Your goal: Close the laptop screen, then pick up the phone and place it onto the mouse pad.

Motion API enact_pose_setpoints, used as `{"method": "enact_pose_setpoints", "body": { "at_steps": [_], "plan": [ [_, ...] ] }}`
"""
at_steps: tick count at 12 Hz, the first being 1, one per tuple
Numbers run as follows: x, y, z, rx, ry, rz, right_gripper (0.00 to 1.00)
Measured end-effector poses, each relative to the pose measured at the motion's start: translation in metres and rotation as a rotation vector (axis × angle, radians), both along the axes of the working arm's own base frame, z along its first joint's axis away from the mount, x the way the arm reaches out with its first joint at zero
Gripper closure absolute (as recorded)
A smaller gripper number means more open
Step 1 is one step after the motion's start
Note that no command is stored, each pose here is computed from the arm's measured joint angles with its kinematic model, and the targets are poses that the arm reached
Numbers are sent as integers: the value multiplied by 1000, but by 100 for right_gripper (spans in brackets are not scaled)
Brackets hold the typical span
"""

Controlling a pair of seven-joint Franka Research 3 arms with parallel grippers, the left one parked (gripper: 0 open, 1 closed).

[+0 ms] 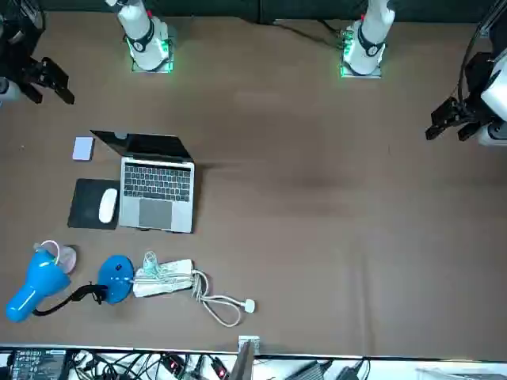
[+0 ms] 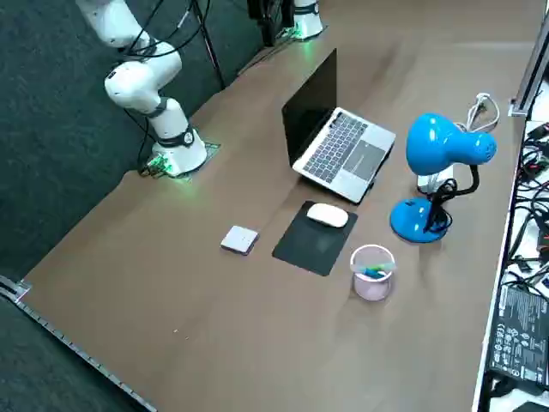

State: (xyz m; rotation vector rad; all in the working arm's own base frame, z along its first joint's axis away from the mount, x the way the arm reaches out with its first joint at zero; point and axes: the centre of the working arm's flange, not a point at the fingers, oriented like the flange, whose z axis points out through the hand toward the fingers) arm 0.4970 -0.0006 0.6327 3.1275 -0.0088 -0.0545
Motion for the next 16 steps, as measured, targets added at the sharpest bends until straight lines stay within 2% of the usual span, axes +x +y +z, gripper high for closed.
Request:
{"method": "enact_pose_setpoints", "body": {
  "at_steps": [7,16],
  "plan": [
    [0,1,-2,1,12,1,0],
    [7,30,-41,15,101,42,2]
  ]
}}
